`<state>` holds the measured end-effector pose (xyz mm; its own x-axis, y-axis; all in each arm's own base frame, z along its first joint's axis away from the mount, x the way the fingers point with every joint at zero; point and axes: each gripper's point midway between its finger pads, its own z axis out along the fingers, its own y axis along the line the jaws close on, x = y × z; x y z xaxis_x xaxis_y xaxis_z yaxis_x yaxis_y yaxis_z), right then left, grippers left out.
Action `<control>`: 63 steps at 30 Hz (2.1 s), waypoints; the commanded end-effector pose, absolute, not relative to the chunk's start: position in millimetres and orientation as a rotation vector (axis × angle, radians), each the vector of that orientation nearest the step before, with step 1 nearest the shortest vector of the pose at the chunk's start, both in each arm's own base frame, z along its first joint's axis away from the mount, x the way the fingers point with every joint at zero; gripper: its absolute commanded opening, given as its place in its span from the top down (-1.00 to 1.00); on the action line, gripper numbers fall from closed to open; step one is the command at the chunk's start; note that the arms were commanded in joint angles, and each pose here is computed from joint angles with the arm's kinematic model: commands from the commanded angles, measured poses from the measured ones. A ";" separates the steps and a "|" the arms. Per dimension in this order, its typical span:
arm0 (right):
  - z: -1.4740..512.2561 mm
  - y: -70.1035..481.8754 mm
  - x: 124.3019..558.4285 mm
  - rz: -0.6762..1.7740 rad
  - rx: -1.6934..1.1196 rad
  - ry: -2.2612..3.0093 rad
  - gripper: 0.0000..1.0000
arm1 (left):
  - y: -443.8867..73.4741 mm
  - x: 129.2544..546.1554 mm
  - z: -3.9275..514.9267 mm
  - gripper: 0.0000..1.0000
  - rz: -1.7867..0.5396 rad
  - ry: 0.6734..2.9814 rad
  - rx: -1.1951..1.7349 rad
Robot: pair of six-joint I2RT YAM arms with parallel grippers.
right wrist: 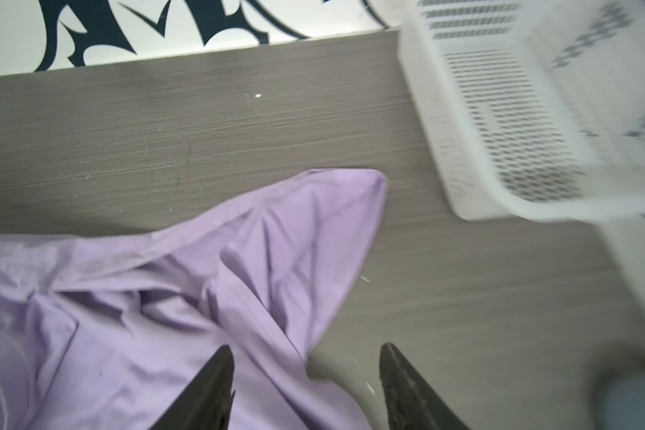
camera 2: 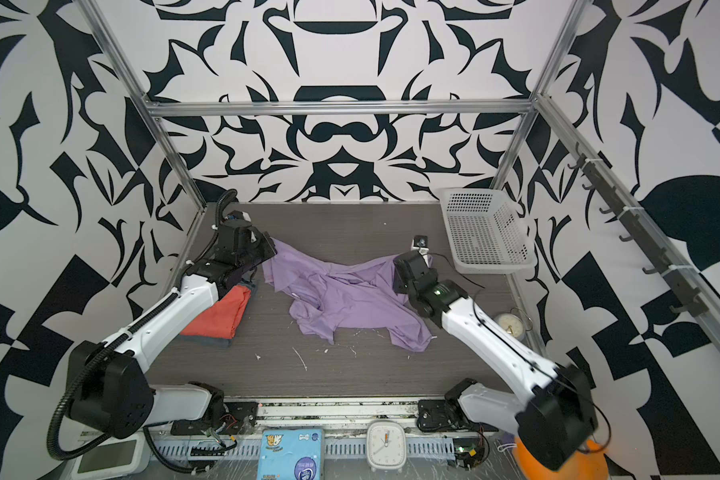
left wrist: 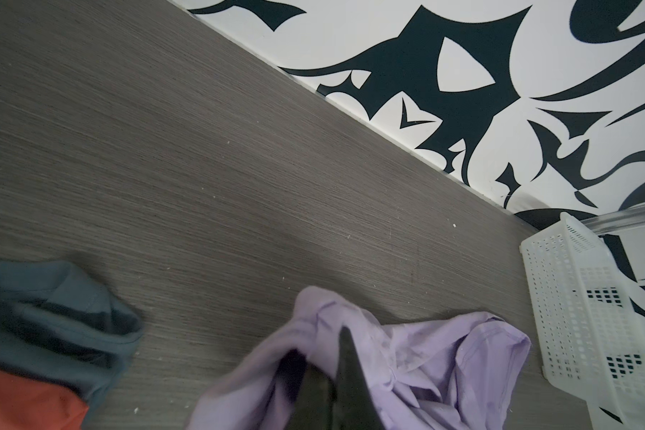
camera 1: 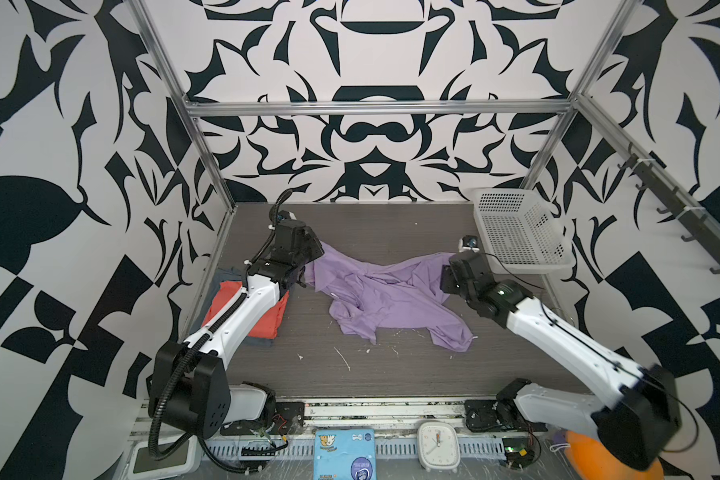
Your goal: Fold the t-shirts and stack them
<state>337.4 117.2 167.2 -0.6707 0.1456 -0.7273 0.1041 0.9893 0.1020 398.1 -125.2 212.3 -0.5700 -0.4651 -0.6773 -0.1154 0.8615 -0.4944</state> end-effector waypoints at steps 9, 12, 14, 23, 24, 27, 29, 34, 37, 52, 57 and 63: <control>115.0 191.0 400.9 0.405 0.117 2.439 -0.24 | -121.8 389.8 200.0 1.00 -0.515 2.164 -0.438; 98.8 195.4 397.8 0.374 0.092 2.485 -0.25 | -121.5 390.0 199.3 1.00 -0.514 2.165 -0.439; 90.1 195.7 396.0 0.336 0.082 2.507 -0.26 | -122.0 390.6 199.4 1.00 -0.516 2.165 -0.438; 49.3 193.0 404.4 0.179 0.048 2.583 0.35 | -125.5 392.4 199.9 1.00 -0.539 2.161 -0.437; 48.0 192.8 405.0 0.174 0.047 2.587 0.53 | -124.3 391.5 199.8 1.00 -0.535 2.160 -0.439; 59.1 187.8 405.5 0.146 0.057 2.569 1.00 | -121.8 389.2 200.4 1.00 -0.527 2.155 -0.446; 82.6 172.3 406.4 0.062 0.082 2.511 1.00 | -120.7 388.1 201.8 1.00 -0.524 2.150 -0.449; 157.6 123.8 397.6 -0.029 0.170 2.358 1.00 | -118.8 388.8 213.6 1.00 -0.531 2.126 -0.439; 197.9 86.8 385.2 -0.027 0.256 2.265 1.00 | -115.7 390.4 220.4 1.00 -0.528 2.113 -0.426; 216.0 1.3 266.1 -0.201 0.370 2.298 1.00 | -84.9 357.0 291.1 1.00 -0.457 1.974 -0.393; 198.3 -11.8 238.7 -0.194 0.520 2.287 -0.11 | -81.9 351.5 284.9 1.00 -0.455 1.986 -0.413; 227.9 0.1 264.4 -0.110 0.460 2.185 -0.32 | -80.4 350.9 277.7 1.00 -0.450 1.995 -0.431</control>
<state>244.4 -6.3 202.7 -0.6197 0.2742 -0.7354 0.3776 0.9256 0.0270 353.1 -87.5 282.9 -0.4405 -0.4740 -0.7624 -0.0774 0.8662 -0.4937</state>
